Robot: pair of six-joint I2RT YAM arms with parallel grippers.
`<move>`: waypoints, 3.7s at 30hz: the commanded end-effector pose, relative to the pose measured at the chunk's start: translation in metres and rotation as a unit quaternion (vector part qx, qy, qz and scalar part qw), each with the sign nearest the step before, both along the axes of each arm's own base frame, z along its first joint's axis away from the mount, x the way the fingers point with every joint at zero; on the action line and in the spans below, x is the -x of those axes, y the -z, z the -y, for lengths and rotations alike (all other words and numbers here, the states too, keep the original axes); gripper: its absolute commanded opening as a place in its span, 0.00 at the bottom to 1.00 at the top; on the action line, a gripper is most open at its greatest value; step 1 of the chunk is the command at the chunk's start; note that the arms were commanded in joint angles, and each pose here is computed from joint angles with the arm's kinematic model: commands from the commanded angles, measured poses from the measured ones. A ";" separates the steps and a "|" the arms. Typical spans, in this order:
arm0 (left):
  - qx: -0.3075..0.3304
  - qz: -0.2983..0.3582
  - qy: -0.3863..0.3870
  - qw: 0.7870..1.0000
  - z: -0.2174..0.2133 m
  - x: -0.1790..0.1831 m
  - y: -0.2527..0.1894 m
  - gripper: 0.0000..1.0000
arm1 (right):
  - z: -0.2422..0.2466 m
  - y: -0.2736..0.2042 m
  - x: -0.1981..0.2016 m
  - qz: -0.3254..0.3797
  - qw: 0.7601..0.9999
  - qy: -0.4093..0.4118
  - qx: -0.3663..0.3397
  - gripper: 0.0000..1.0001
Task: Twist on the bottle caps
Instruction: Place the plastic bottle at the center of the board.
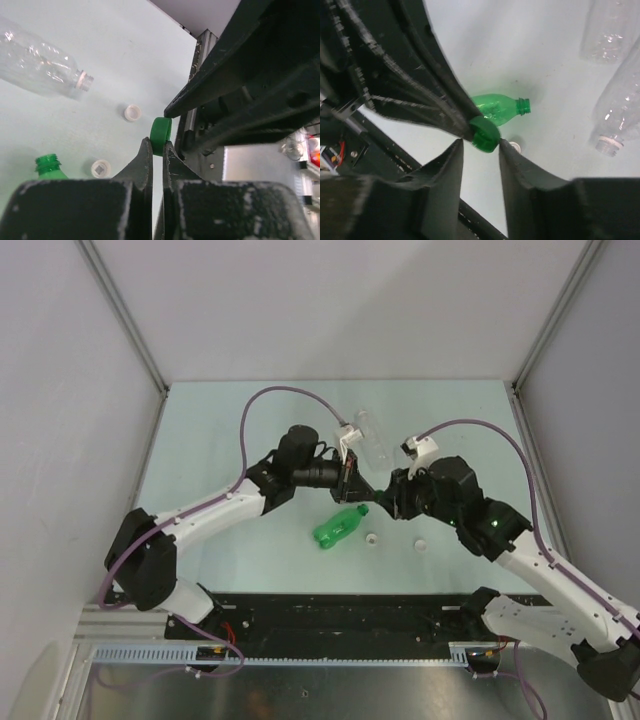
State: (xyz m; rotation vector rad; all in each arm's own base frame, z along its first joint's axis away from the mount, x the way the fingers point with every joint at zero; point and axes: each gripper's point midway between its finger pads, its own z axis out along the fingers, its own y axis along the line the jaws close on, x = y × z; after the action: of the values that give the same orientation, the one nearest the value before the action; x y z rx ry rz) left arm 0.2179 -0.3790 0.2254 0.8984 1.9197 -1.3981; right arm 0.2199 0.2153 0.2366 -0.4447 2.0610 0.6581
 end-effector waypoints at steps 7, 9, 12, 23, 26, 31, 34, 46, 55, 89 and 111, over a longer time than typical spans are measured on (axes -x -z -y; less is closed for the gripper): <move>0.051 0.338 0.108 0.934 -0.011 0.008 -0.044 0.00 | 0.020 -0.076 0.015 0.025 0.988 0.039 -0.146 0.91; 0.063 0.415 0.140 0.897 -0.018 0.022 -0.050 0.00 | 0.029 -0.084 0.020 0.008 0.982 0.048 -0.183 0.96; 0.069 0.522 0.163 0.834 -0.028 0.038 -0.055 0.00 | 0.026 -0.088 0.037 -0.058 0.970 0.002 -0.234 0.97; 0.060 0.708 0.171 0.682 -0.043 0.061 -0.075 0.00 | -0.014 -0.084 0.072 -0.182 0.929 -0.185 -0.263 0.85; 0.068 0.712 0.180 0.676 -0.043 0.067 -0.077 0.00 | -0.025 -0.082 0.079 -0.182 0.926 -0.212 -0.253 0.82; 0.081 0.714 0.195 0.667 -0.045 0.076 -0.077 0.00 | -0.039 -0.077 0.086 -0.176 0.924 -0.241 -0.239 0.76; 0.091 0.712 0.204 0.666 -0.045 0.082 -0.076 0.00 | -0.041 -0.070 0.081 -0.162 0.934 -0.227 -0.223 0.73; 0.112 0.686 0.211 0.687 -0.040 0.088 -0.082 0.00 | -0.049 -0.071 0.061 -0.113 0.952 -0.193 -0.207 0.69; 0.117 0.698 0.170 0.685 -0.038 0.080 -0.100 0.00 | -0.054 -0.080 0.077 -0.143 0.936 -0.226 -0.230 0.62; 0.125 0.735 0.124 0.655 -0.044 0.077 -0.121 0.00 | -0.053 -0.119 0.092 -0.135 0.911 -0.260 -0.290 0.31; 0.060 0.176 -0.218 0.958 -0.045 -0.037 -0.068 1.00 | 0.057 -0.058 0.003 -0.046 0.985 0.056 -0.160 0.09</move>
State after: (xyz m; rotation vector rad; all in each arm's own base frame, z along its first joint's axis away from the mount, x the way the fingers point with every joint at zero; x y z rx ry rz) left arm 0.2417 -0.3287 0.2934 0.8751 1.4005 -0.7981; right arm 0.2132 0.1766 0.2860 -0.1080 2.0460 1.0768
